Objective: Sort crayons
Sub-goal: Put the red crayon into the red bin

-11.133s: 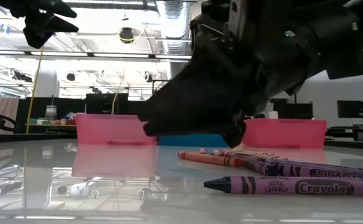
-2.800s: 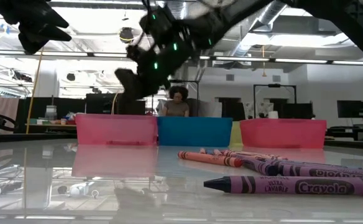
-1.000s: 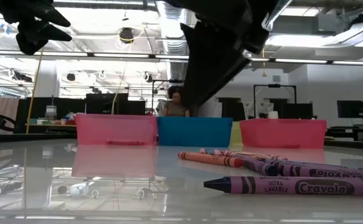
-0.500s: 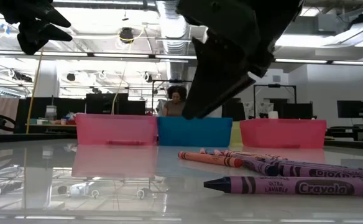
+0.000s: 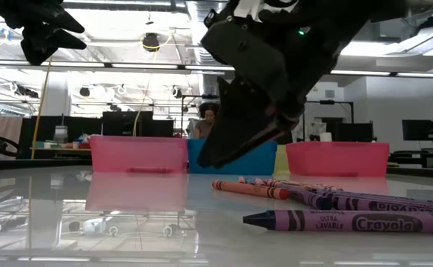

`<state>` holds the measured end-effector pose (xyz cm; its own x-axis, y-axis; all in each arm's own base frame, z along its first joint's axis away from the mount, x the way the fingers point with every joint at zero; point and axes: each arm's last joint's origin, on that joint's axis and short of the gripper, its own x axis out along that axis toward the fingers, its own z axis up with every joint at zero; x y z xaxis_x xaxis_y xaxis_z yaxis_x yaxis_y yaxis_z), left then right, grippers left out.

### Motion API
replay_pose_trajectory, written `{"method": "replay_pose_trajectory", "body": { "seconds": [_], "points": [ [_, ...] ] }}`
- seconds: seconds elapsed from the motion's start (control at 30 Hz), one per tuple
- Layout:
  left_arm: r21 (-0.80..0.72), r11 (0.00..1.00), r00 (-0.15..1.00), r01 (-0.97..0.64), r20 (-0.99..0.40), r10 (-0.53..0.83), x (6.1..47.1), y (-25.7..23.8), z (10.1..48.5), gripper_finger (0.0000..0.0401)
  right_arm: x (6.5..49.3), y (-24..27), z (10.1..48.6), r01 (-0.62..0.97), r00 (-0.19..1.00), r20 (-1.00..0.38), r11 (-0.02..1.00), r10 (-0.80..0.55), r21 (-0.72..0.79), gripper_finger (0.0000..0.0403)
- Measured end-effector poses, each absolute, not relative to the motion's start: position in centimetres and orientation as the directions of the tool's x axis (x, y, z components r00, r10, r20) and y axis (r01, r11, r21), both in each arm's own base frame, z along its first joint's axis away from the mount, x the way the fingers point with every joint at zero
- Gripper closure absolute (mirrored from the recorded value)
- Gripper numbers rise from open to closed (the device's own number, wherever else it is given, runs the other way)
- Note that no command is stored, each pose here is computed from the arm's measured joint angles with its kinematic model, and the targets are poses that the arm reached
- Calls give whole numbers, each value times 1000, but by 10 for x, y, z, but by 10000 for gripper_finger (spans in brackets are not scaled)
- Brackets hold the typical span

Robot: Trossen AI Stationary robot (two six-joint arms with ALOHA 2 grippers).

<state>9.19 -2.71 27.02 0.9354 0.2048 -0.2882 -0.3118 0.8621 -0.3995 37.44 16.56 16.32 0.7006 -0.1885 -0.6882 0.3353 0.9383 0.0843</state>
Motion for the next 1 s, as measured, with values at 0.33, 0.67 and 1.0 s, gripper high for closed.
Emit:
{"method": "replay_pose_trajectory", "body": {
  "seconds": [0.33,0.67,1.0],
  "points": [
    [-398,862,935,-313,-288,206,92,-27,270,262,373,165,162,332,687,-701,941,-193,67,278],
    [-400,862,935,-313,-289,206,92,-27,270,262,373,164,159,333,677,-709,941,-199,54,278],
    [-391,865,933,-314,-294,206,92,-27,270,262,373,159,147,353,631,-743,936,-223,18,278]
  ]
}}
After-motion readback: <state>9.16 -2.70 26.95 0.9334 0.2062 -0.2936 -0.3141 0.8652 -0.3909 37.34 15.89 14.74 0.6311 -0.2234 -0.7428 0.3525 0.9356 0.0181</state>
